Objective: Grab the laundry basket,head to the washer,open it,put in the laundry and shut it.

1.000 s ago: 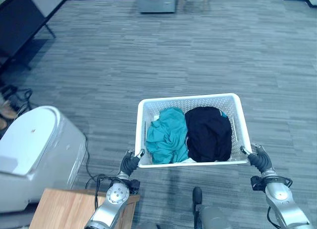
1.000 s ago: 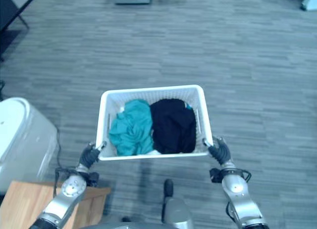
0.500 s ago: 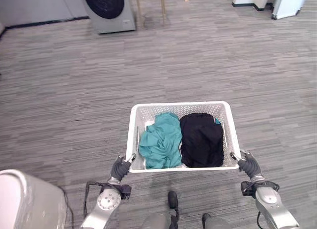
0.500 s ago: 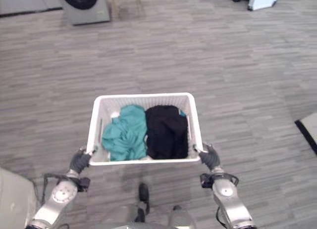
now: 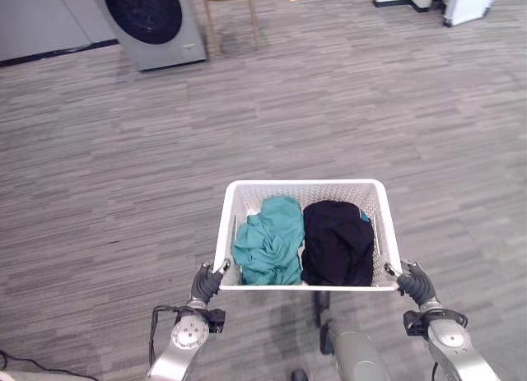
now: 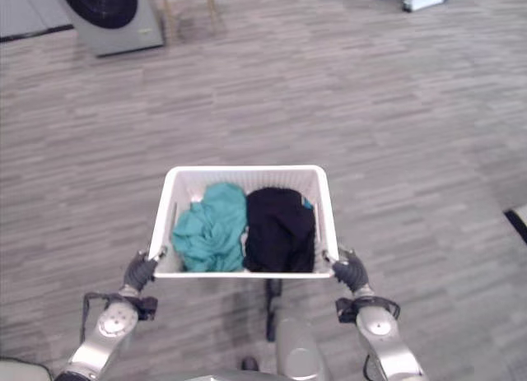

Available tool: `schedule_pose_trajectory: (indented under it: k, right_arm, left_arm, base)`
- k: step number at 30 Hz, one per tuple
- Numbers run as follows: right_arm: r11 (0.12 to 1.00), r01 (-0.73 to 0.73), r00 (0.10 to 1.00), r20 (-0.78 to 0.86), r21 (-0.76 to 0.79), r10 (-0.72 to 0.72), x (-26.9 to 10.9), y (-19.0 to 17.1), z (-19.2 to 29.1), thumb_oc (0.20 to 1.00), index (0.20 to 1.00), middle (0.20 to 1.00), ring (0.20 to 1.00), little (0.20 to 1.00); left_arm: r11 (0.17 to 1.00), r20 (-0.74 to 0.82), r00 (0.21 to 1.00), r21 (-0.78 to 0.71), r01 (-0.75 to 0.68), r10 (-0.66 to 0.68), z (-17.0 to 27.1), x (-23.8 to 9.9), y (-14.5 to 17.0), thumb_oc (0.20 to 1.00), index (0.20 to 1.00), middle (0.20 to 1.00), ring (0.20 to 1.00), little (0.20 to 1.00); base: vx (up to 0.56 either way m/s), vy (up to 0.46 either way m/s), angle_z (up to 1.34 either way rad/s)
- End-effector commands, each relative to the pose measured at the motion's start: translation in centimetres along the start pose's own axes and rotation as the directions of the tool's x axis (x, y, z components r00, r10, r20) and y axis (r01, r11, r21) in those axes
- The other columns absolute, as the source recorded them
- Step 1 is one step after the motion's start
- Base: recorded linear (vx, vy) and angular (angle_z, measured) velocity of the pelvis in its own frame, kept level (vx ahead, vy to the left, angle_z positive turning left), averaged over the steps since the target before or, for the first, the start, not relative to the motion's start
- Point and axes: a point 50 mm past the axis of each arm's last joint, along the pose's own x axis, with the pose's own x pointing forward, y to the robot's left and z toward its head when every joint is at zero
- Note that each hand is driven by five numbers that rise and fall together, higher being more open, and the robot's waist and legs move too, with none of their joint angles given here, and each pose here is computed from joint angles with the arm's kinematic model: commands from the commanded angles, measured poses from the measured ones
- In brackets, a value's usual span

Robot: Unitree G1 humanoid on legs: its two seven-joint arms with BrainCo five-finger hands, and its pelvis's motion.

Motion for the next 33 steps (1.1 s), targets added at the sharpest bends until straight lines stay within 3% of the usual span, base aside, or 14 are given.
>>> schedule_pose_trajectory:
  k: [1, 13, 26, 33]
  right_arm:
    - [0.986, -0.121, 0.918, 0.391, 0.111, 0.069, 1.0, 0.8, 7.7, 0.200, 0.200, 0.200, 0.200, 0.200]
    - [0.991, -0.051, 0.928, 0.371, 0.127, 0.000, 1.4, -0.2, 7.6, 0.200, 0.200, 0.200, 0.200, 0.200]
    - [0.984, -0.140, 0.913, 0.399, 0.110, 0.085, 1.6, 2.1, 8.3, 0.200, 0.200, 0.200, 0.200, 0.200]
    - [0.984, -0.141, 0.923, 0.374, 0.105, 0.092, 1.4, 1.7, 7.7, 0.200, 0.200, 0.200, 0.200, 0.200]
  left_arm:
    - [0.998, 0.314, 0.948, -0.037, 0.054, -0.040, 6.7, 0.4, 0.8, 0.200, 0.200, 0.200, 0.200, 0.200]
    - [0.999, 0.278, 0.960, -0.013, 0.046, -0.040, 5.8, -0.1, 1.1, 0.200, 0.200, 0.200, 0.200, 0.200]
    - [1.000, 0.255, 0.967, 0.007, -0.001, -0.001, 5.3, -0.3, 2.3, 0.200, 0.200, 0.200, 0.200, 0.200]
    - [0.999, 0.246, 0.969, -0.023, -0.022, 0.027, 4.9, 0.0, 2.5, 0.200, 0.200, 0.200, 0.200, 0.200]
  base:
    - [0.35, -0.334, 0.27]
    - [0.35, -0.086, -0.09]
    - [0.32, 0.078, -0.38]
    - [0.54, -0.192, 0.20]
